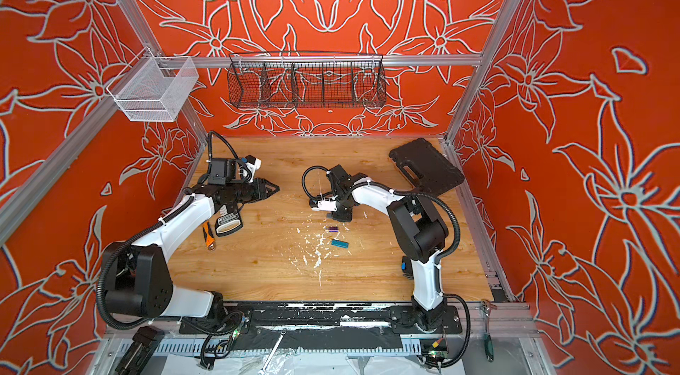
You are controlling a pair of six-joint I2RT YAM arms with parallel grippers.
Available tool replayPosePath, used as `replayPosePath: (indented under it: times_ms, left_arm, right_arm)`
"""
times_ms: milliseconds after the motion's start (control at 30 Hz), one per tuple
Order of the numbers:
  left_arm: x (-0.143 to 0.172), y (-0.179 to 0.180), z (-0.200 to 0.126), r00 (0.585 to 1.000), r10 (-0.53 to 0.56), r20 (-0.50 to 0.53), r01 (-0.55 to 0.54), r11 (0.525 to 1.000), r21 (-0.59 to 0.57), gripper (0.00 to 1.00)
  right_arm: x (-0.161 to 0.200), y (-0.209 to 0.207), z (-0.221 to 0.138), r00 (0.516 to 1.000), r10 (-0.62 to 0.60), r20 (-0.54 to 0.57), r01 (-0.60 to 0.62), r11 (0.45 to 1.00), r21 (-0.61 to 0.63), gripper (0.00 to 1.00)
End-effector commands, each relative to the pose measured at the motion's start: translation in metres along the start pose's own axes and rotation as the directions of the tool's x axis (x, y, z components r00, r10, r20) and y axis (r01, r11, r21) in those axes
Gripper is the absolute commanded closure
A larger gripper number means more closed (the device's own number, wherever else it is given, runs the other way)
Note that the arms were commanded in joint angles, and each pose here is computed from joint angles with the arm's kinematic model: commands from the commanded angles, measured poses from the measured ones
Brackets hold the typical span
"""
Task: Close the usb drive cover
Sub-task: Place the USB drive at the center of the board, then reset both arms
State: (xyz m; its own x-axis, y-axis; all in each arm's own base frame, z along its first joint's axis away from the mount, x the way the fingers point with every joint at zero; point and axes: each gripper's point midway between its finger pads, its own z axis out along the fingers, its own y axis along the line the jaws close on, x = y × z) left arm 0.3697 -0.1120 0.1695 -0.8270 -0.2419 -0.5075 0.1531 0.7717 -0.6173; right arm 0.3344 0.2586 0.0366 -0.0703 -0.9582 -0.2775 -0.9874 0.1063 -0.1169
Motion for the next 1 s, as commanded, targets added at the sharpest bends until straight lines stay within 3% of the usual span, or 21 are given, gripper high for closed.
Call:
replayPosePath:
  times_ms: [0,233,400,500,600,700,767,867,967]
  left_arm:
    - [-0.002,0.005,-0.008,0.999,0.029,0.02,-0.028,0.998,-0.048,0.61]
    - [-0.009,0.022,-0.029,0.992,0.077,0.1,-0.055,0.977,-0.206,0.6]
    - [-0.015,0.035,-0.051,0.966,0.16,0.205,-0.087,0.941,-0.328,0.58]
    - [-0.016,0.056,-0.064,0.948,0.201,0.246,-0.072,0.89,-0.451,0.56]
    - [-0.016,0.087,-0.08,0.924,0.236,0.302,-0.01,0.803,-0.596,0.53]
    - [-0.013,0.113,-0.09,0.887,0.28,0.366,0.051,0.729,-0.682,0.42]
    - [-0.011,0.125,-0.088,0.87,0.316,0.379,0.054,0.702,-0.711,0.36]
    - [-0.008,0.146,-0.087,0.861,0.34,0.378,0.084,0.638,-0.766,0.32]
    - [-0.005,0.16,-0.077,0.872,0.316,0.375,0.105,0.627,-0.772,0.32]
  right_arm:
    - [-0.007,0.0,-0.009,1.0,0.014,0.001,-0.014,1.0,-0.001,0.65]
    - [-0.009,-0.01,-0.023,0.999,0.049,-0.004,-0.049,0.997,0.056,0.6]
    - [-0.032,-0.035,-0.066,0.989,0.059,0.133,-0.086,0.974,0.209,0.57]
    - [-0.04,-0.062,-0.103,0.958,0.149,0.244,-0.227,0.916,0.331,0.48]
    - [-0.022,-0.09,-0.141,0.855,0.296,0.427,-0.479,0.767,0.427,0.35]
    - [0.019,-0.105,-0.168,0.732,0.359,0.579,-0.665,0.56,0.494,0.23]
    - [0.056,-0.11,-0.18,0.659,0.382,0.648,-0.751,0.381,0.54,0.03]
    - [0.109,-0.107,-0.186,0.59,0.418,0.69,-0.794,0.145,0.591,0.03]
    - [0.146,-0.102,-0.179,0.523,0.406,0.749,-0.826,0.024,0.564,0.03]
